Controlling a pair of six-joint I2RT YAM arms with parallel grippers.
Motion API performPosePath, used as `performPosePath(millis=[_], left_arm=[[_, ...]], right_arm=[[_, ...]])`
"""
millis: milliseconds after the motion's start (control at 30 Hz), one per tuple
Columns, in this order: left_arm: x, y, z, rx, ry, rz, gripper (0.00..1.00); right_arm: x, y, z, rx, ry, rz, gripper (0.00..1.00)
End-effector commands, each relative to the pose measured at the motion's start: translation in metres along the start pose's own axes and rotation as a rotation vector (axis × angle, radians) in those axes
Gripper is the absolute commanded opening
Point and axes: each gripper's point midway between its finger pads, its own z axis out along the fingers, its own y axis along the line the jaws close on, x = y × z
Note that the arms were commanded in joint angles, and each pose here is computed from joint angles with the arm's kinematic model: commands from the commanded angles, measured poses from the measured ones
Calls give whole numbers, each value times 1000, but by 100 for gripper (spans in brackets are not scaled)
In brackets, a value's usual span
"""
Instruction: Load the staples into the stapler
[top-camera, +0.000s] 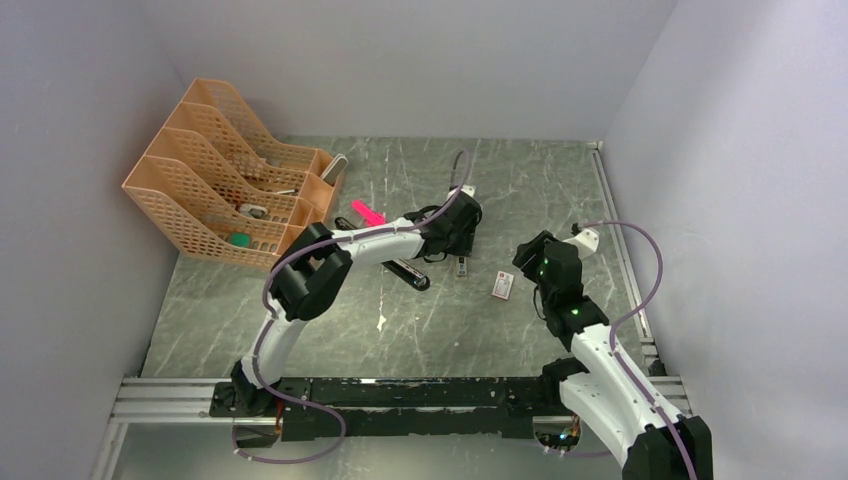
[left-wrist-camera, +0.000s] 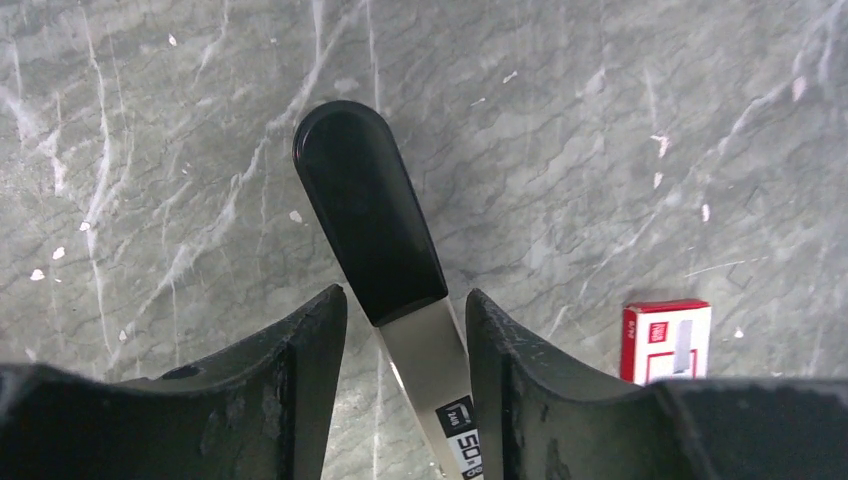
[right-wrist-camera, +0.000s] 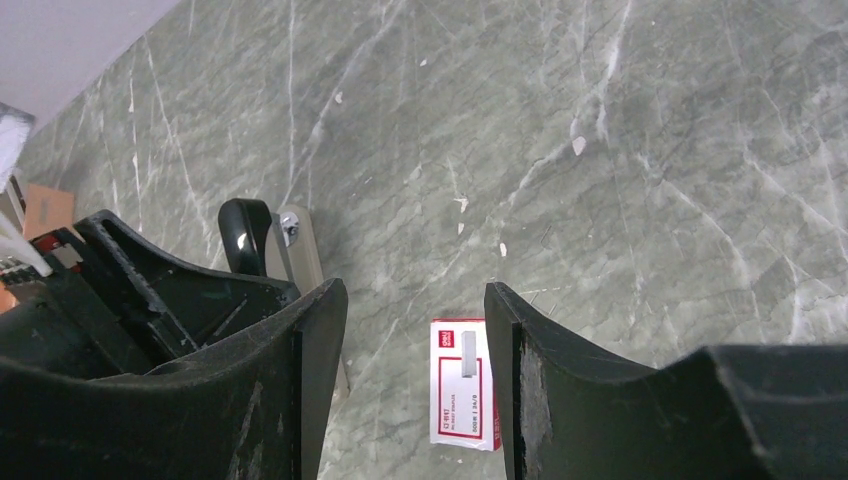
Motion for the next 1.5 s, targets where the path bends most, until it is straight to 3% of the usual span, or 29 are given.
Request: performPosePath(millis=[0,167,267,400,567,833,1100,1267,1467], left_arm=[[-1,-7,1,18,12,55,50],[-9,-2,3,-17,-3,123,40],[-14,3,1,-39,-16,177,29],[-27,5,-10,-36,-42,271,7],[-59,-4,-47,34,-160,351,7],[-96,-41,-153,352,-398,365,7],[-93,-46,-241,564,-535,314,7],[-72,-46,-256,649,-542,336,7],[-59,-47,-256,691,-528,338,7]], right_arm=[[5,-3,1,-4,12,-6,57],[6,-2,2,-8,17,-7,57],[6,-2,1,-12,15,-7,57],[7,1,2,-31,17,-10,57],[10,8,4,-70,17,40,57],[-18,53,-16,-283,-43,221,57],[-69,115,-65,-591,-106,246,61],[-78,150,-82,-752,-43,253,61],[-65,167,-76,-792,85,273,60]])
